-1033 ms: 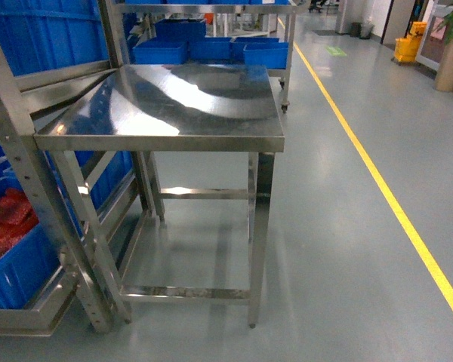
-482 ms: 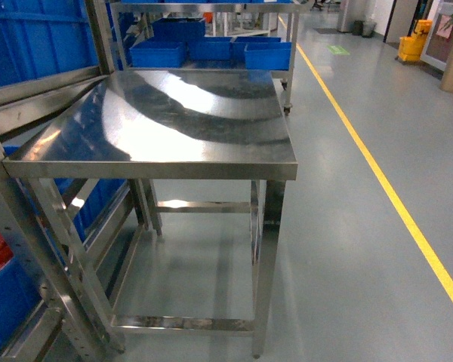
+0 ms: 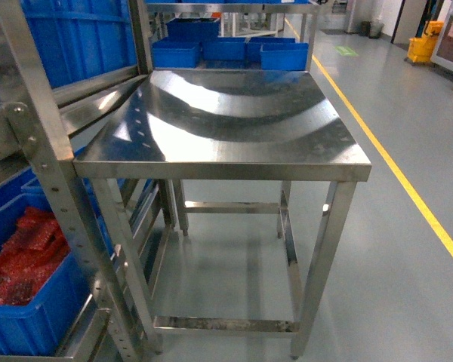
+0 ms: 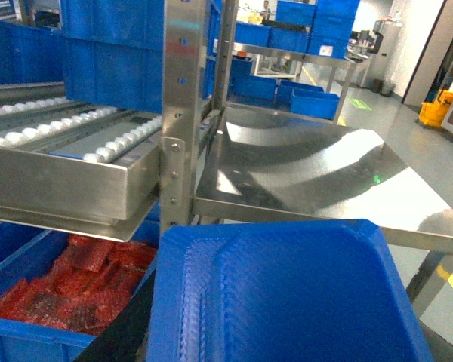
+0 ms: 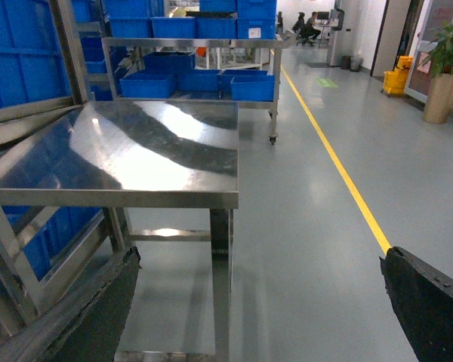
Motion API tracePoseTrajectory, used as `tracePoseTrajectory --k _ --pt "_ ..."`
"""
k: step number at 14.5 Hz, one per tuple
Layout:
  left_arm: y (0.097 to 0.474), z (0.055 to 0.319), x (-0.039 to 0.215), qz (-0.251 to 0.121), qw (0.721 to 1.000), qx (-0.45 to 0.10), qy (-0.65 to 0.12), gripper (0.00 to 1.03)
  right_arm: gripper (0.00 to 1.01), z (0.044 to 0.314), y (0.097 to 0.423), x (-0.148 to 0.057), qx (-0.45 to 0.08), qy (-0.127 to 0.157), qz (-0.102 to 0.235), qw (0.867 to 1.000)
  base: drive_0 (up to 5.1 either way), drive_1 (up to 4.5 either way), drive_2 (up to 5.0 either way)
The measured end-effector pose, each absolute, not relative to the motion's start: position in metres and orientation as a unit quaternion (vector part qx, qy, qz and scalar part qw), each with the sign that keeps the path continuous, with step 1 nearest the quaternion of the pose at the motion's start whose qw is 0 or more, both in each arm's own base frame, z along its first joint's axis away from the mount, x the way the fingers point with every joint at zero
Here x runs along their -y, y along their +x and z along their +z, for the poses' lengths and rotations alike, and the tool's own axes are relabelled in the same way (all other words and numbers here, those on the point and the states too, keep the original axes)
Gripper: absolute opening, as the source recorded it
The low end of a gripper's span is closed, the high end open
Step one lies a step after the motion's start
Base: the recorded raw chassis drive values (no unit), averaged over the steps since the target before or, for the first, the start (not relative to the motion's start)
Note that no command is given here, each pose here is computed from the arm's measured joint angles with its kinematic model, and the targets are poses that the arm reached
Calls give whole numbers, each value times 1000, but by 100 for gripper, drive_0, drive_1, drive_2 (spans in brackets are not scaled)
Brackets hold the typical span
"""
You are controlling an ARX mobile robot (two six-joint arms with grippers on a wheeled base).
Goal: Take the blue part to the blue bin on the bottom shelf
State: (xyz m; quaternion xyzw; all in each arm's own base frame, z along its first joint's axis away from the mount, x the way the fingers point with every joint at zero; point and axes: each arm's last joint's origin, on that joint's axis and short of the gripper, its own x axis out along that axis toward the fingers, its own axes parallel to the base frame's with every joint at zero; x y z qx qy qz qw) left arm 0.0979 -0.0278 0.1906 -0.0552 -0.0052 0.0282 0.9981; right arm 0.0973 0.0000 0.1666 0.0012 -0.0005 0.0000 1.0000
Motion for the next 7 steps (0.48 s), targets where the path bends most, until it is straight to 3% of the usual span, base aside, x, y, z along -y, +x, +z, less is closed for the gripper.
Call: tracePoseTrajectory --k 7 --pt "98 191 28 29 998 6 -56 44 98 167 97 0 2 1 0 1000 -7 392 -405"
